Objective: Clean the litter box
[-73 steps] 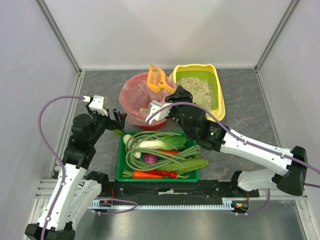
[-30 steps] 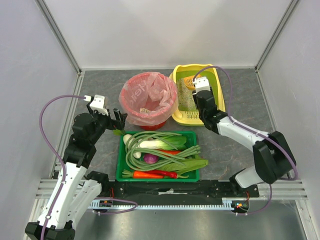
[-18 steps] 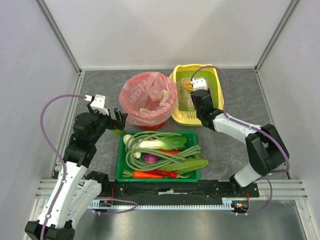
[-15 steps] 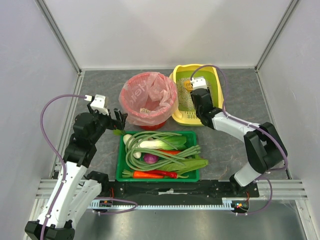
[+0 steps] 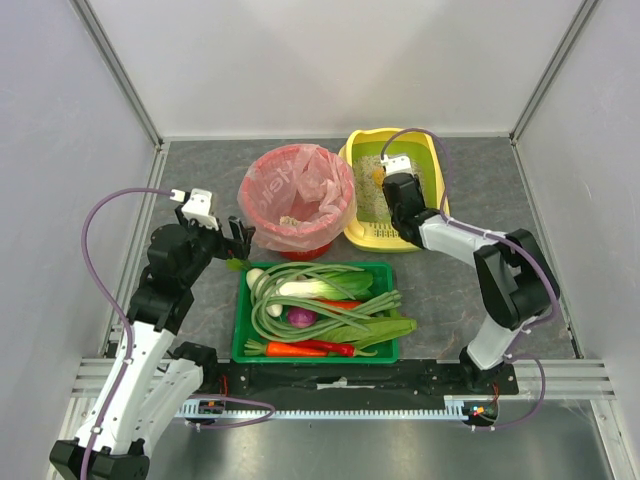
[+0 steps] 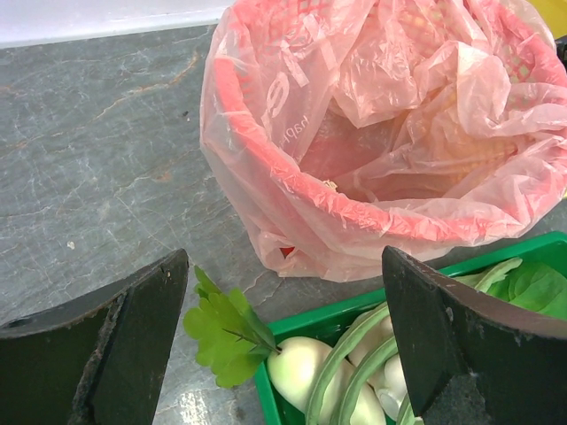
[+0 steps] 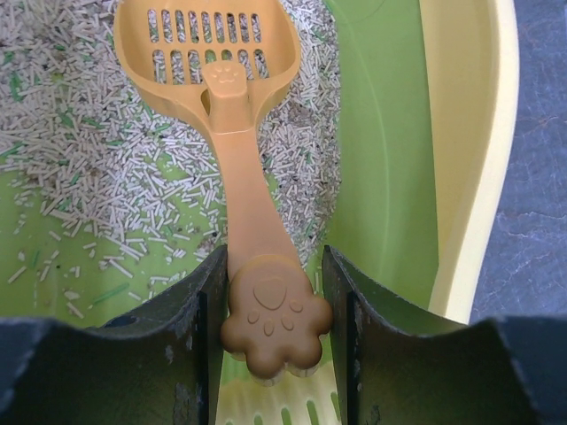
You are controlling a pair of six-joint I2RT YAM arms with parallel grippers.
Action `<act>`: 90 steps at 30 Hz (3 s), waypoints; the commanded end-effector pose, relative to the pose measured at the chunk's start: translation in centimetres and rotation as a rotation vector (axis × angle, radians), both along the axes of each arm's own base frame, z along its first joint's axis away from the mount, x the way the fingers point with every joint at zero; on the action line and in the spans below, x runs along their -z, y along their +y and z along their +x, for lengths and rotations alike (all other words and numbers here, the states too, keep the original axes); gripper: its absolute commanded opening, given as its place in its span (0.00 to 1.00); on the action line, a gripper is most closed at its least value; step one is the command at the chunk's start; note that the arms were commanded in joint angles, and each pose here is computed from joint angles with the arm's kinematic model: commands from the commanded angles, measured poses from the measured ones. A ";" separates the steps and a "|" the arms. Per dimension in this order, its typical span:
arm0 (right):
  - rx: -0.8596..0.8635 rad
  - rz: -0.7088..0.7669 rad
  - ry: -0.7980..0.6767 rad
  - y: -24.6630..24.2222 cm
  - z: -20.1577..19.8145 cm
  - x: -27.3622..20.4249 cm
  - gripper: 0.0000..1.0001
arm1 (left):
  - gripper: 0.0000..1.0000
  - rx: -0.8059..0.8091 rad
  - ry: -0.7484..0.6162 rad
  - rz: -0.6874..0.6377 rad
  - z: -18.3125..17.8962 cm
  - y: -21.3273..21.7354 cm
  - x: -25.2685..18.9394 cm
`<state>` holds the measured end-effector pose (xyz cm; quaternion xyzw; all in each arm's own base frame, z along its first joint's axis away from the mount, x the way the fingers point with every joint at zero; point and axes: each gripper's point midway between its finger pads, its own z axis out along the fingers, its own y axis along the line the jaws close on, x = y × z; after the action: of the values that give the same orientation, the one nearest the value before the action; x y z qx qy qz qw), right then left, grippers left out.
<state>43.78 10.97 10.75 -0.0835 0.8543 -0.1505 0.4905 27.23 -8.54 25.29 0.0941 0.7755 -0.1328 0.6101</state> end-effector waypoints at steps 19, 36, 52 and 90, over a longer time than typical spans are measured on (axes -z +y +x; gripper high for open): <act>-0.063 0.097 -0.221 1.2 3.9 -1.5 0.00 | 0.96 -0.034 -0.016 0.060 1.1 0.8 0.5; -0.095 0.092 -0.360 -0.1 0.9 -4.9 0.00 | 0.96 -0.033 -0.028 0.056 0.9 0.8 0.1; -0.094 0.141 -0.377 -0.6 -3.2 -8.3 0.00 | 0.96 -0.002 -0.038 0.035 0.6 0.2 -0.3; -0.087 0.175 -0.249 0.2 -5.1 -6.3 0.00 | 0.96 0.005 -0.060 0.025 0.2 0.1 -0.9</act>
<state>37.22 10.52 13.84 -0.0696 0.8111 -0.0844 0.5746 27.19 -8.15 25.02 0.0939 0.7757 -0.1218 0.6121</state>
